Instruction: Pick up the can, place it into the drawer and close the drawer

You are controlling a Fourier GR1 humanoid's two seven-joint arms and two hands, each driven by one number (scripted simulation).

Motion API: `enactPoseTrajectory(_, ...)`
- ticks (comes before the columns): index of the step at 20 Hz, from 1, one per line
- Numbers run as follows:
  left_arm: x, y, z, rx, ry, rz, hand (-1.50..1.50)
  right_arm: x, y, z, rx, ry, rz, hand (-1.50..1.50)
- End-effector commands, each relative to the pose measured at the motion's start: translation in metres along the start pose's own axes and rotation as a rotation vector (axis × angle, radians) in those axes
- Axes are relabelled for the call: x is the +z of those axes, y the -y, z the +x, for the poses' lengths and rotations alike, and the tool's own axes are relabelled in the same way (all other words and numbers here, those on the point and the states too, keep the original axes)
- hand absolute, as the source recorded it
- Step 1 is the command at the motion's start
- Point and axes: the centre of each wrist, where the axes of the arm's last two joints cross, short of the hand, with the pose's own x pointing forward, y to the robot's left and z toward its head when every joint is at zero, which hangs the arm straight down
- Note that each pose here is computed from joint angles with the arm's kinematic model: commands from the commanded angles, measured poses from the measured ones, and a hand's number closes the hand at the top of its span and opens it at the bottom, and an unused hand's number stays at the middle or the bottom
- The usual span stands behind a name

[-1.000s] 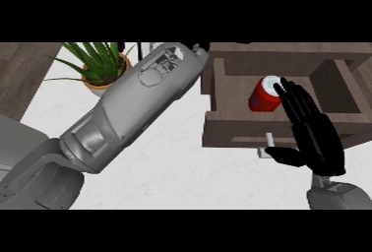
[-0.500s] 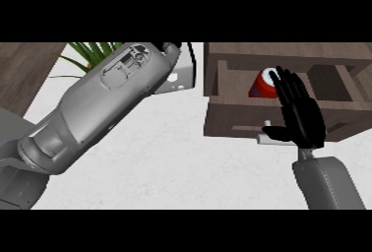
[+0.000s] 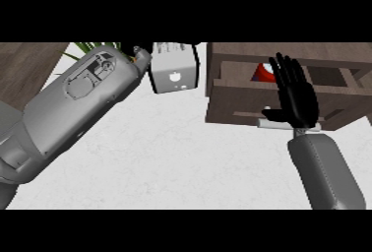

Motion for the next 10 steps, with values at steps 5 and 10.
enactPoseTrajectory(5, 0.007, -0.025, 0.0, -0.001, -0.02, -0.008, -1.5, -0.02, -0.033, 0.012, -0.031, -0.06, -0.008, -1.5)
enactPoseTrajectory(10, 0.024, -0.027, -0.019, -0.007, -0.03, -0.012, -1.5, -0.054, -0.024, 0.007, -0.008, -0.081, -0.028, -1.5)
